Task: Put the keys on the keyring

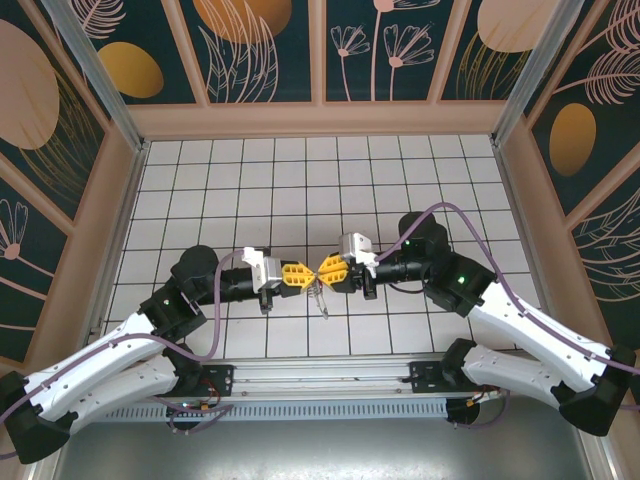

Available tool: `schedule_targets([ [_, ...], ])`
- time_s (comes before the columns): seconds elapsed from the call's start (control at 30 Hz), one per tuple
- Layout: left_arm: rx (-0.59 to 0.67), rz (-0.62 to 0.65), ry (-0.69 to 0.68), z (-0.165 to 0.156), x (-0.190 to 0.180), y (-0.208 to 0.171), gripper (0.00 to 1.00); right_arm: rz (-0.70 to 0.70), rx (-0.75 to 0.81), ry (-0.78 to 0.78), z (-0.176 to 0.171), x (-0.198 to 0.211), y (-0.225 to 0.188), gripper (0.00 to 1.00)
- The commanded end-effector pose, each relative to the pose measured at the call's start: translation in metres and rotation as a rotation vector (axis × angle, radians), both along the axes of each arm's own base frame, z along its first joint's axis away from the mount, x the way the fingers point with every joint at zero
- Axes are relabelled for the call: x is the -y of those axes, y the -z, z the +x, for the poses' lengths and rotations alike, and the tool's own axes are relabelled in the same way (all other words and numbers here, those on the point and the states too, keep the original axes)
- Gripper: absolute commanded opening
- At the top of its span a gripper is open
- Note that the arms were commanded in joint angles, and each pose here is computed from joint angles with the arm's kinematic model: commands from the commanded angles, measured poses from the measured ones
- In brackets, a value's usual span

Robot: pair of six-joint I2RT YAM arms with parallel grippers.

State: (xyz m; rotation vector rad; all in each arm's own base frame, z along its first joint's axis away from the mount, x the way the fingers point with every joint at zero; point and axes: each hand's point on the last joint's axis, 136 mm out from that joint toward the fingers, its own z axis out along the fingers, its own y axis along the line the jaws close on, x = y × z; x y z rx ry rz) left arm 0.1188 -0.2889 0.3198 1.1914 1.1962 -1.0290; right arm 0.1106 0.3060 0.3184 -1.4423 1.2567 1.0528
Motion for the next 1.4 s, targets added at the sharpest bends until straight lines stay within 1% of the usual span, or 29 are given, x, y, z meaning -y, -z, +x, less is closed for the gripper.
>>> schedule_targets([
  [0.0,0.057,-0.085,0.026,-0.005,0.000,-0.031,0.00,0.021,0.017,-0.017,0.001,-0.002,-0.004,0.09],
  [0.03,0.054,-0.083,0.025,-0.005,0.000,-0.030,0.00,0.021,0.020,-0.016,0.001,-0.002,-0.004,0.03],
  [0.07,0.054,-0.084,0.025,-0.004,0.000,-0.030,0.00,0.020,0.023,-0.012,0.002,-0.002,-0.004,0.00],
  [0.2,0.041,-0.071,0.012,-0.001,0.001,-0.029,0.00,0.025,0.047,0.021,0.006,0.000,-0.005,0.00],
  [0.3,-0.006,0.009,-0.040,0.011,0.004,-0.017,0.01,0.022,0.072,0.094,0.016,0.004,-0.008,0.00],
  [0.37,-0.051,0.091,-0.072,0.020,0.007,-0.004,0.19,-0.024,0.074,0.151,0.027,0.006,-0.003,0.00],
  [0.4,-0.069,0.120,-0.089,0.024,0.008,0.001,0.25,-0.053,0.072,0.169,0.031,0.006,0.002,0.00],
  [0.43,-0.087,0.152,-0.110,0.029,0.009,0.006,0.30,-0.086,0.073,0.186,0.035,0.006,0.006,0.00],
  [0.47,-0.100,0.189,-0.123,0.033,0.010,0.012,0.31,-0.118,0.071,0.203,0.039,0.007,0.011,0.00],
  [0.63,-0.113,0.299,-0.151,0.042,0.011,0.024,0.32,-0.225,0.066,0.240,0.046,0.011,0.022,0.00],
  [0.87,-0.105,0.384,-0.171,0.050,0.012,0.035,0.29,-0.320,0.069,0.226,0.044,0.009,0.032,0.00],
  [1.0,-0.099,0.397,-0.178,0.052,0.011,0.038,0.29,-0.345,0.069,0.200,0.039,0.005,0.037,0.00],
  [1.17,-0.097,0.406,-0.169,0.052,0.012,0.041,0.24,-0.361,0.067,0.192,0.039,0.003,0.039,0.00],
  [1.37,-0.097,0.416,-0.159,0.051,0.013,0.044,0.24,-0.356,0.069,0.185,0.037,0.003,0.035,0.00],
])
